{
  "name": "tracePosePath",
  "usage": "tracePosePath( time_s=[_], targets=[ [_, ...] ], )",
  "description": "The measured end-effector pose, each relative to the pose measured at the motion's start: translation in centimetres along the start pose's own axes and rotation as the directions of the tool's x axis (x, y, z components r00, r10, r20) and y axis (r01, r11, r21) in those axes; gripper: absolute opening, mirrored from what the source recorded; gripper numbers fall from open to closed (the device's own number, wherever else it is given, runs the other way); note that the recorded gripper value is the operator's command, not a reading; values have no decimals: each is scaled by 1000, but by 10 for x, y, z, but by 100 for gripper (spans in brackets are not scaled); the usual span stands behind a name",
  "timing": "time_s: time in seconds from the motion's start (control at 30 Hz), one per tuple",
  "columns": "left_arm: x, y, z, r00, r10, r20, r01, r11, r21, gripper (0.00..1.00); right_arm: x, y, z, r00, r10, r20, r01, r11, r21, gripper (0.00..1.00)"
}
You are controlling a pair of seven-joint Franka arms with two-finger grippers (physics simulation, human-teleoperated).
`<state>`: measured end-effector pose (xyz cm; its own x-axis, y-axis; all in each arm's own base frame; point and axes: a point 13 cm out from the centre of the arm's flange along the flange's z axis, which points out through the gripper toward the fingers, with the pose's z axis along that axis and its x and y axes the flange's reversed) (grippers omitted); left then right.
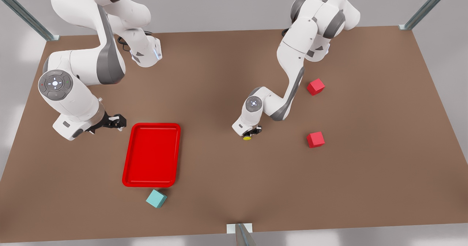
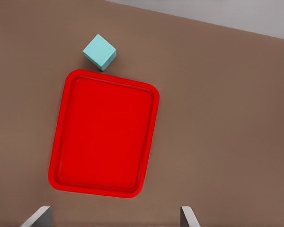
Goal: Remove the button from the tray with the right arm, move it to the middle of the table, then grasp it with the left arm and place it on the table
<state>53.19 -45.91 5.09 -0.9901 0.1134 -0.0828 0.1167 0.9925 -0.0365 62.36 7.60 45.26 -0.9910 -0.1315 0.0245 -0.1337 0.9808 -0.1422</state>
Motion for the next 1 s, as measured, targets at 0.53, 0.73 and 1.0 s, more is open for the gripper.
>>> tracePosePath(
  time_s=[0.53,0.73,1.0],
  targets=[
    [-121,42,-107,861,-188,472,331,912,-241,36,0,1,0,999,-35,0,35,999,1,100],
    [-131,122,-72,637,-128,760,579,731,-362,36,0,2,0,999,-42,0,42,999,1,100],
    [-127,179,-37,298,-87,951,767,615,-184,36,0,2,0,999,-48,0,48,999,2,100]
  ],
)
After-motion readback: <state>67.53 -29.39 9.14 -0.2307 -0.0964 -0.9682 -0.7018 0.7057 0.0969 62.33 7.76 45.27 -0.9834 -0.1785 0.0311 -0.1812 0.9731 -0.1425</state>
